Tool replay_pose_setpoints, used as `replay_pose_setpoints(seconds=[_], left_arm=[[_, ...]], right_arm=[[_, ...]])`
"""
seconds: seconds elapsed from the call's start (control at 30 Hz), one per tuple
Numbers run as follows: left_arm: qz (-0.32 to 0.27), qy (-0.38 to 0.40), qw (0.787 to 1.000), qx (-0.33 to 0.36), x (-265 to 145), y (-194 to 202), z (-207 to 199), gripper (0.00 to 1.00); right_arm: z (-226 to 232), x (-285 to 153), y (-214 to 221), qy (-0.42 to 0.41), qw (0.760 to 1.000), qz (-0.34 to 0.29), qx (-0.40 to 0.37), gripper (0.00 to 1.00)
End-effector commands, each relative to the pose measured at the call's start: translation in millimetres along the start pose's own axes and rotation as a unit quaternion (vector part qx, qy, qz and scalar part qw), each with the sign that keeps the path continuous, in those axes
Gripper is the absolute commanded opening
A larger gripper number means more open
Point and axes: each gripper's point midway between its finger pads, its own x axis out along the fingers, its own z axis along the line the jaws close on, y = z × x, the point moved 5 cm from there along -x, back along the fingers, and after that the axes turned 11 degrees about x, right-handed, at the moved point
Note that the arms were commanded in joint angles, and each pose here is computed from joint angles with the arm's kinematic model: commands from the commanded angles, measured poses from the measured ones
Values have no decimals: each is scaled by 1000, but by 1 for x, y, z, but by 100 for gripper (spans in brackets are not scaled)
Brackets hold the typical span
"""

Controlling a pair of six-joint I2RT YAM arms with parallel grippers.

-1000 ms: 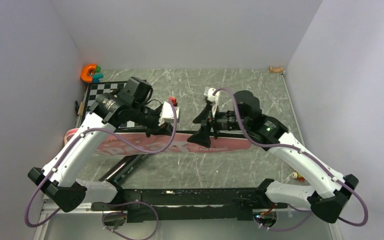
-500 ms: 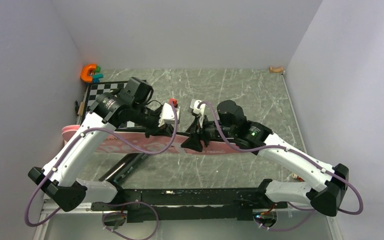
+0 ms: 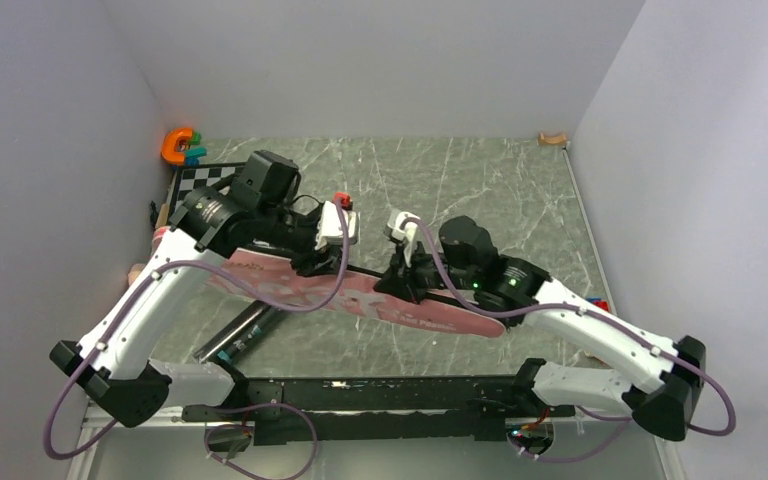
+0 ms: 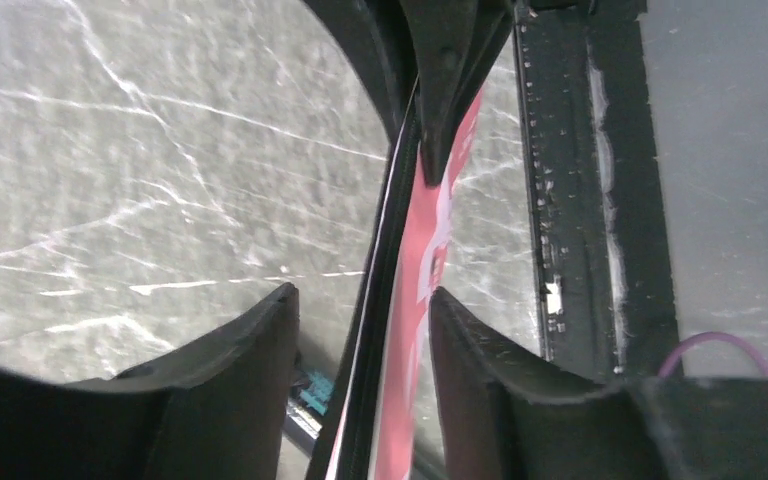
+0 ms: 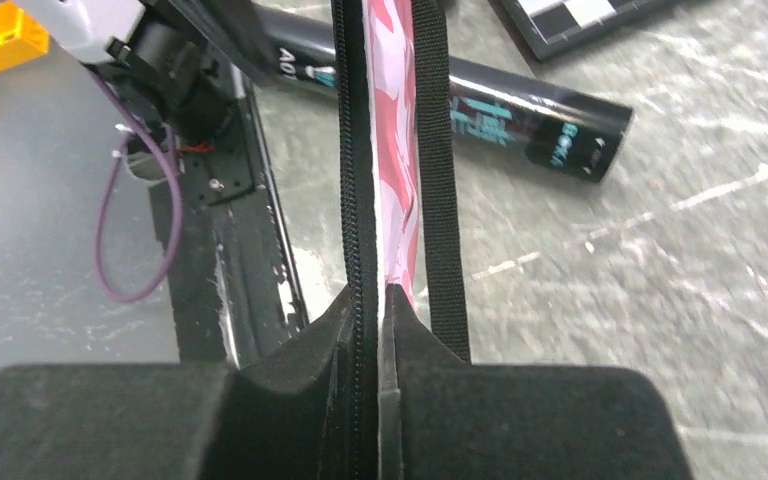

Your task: Pack up the badminton gear

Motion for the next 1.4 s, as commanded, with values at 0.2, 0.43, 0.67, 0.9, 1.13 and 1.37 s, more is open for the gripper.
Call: replay_pose_setpoints(seconds=[0.2, 0.43, 0.67, 0.9, 1.13, 1.37], left_arm=[[-23, -125, 990, 63, -45, -30, 17, 82], [0, -159, 986, 42, -55, -10, 12, 83], [14, -145, 989, 23, -46, 16, -7, 83], [16, -138, 990, 27, -46, 19, -13, 82], [23, -118, 993, 19, -40, 25, -15, 83], [69, -106, 992, 4, -32, 54, -19, 83]], right_arm=[[-33, -89, -47, 66, 981, -180, 27, 0], [-60, -117, -42, 109, 974, -185, 73, 0], [-92, -119, -13, 125, 968, -151, 156, 0], [-114, -100, 23, 131, 951, -130, 247, 0], [-158, -84, 48, 247, 929, -50, 271, 0], [-205, -56, 72, 367, 895, 62, 246, 0]])
